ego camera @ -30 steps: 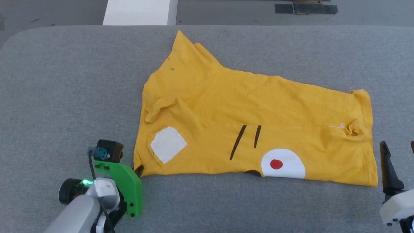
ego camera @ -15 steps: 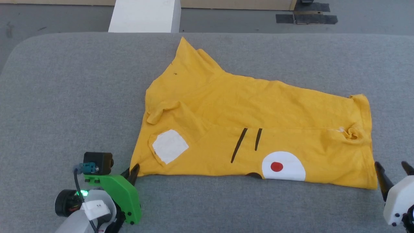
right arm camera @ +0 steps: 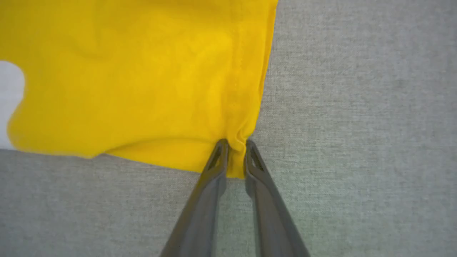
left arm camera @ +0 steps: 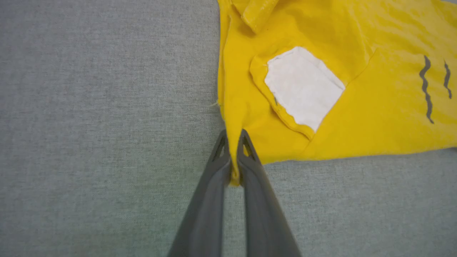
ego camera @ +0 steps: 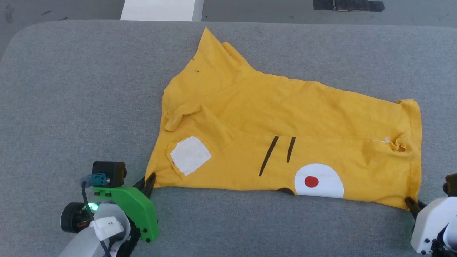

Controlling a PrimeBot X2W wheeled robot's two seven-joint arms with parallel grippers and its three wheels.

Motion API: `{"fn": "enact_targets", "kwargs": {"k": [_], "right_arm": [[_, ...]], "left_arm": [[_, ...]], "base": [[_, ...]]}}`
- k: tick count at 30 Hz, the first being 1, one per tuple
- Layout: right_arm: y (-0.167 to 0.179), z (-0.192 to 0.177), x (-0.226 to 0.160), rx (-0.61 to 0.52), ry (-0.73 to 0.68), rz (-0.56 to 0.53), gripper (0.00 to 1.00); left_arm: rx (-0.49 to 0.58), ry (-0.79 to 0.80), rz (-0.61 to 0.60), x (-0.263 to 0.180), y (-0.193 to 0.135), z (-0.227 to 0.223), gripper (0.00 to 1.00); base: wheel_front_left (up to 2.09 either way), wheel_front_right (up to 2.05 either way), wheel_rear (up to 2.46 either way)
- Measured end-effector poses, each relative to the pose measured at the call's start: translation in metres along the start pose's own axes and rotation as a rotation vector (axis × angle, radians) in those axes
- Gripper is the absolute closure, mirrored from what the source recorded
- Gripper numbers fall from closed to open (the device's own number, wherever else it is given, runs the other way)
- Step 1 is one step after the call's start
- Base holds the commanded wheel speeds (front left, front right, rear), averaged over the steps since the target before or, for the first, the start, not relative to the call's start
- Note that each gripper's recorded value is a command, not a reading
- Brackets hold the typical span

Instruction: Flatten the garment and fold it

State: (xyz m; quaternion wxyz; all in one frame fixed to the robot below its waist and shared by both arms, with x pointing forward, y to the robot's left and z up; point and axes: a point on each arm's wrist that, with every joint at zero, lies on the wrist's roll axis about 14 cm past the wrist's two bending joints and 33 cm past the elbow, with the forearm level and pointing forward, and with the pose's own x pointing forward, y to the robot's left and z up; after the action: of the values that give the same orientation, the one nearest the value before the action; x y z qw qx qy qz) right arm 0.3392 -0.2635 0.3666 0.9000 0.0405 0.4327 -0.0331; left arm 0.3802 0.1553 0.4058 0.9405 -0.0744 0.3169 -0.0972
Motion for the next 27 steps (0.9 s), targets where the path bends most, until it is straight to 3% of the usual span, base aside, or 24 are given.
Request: {"fn": "enact_targets", "kwargs": {"k": [8,12,16,27], "right_arm": [[-0.004,0.023,-0.008,-0.003,-0.087,0.007,1.00],[-0.009,0.055,-0.029,0.000,-0.192,0.011,1.00],[-0.018,0.070,-0.051,-0.017,-0.230,-0.002,1.00],[-0.027,0.002,-0.072,0.037,-0.062,-0.036,1.00]], "left_arm": [[-0.006,-0.083,0.013,-0.006,0.002,0.022,1.00],[-0.013,-0.141,0.018,-0.023,0.005,0.041,1.00],[-0.044,-0.095,0.012,-0.045,0.004,0.033,1.00],[-0.197,0.090,0.073,-0.092,0.001,-0.039,1.00]], "base": [[0.00,0.00,0.00],[0.00,0.00,0.00],[0.00,0.00,0.00],[0.00,0.00,0.00]]}}
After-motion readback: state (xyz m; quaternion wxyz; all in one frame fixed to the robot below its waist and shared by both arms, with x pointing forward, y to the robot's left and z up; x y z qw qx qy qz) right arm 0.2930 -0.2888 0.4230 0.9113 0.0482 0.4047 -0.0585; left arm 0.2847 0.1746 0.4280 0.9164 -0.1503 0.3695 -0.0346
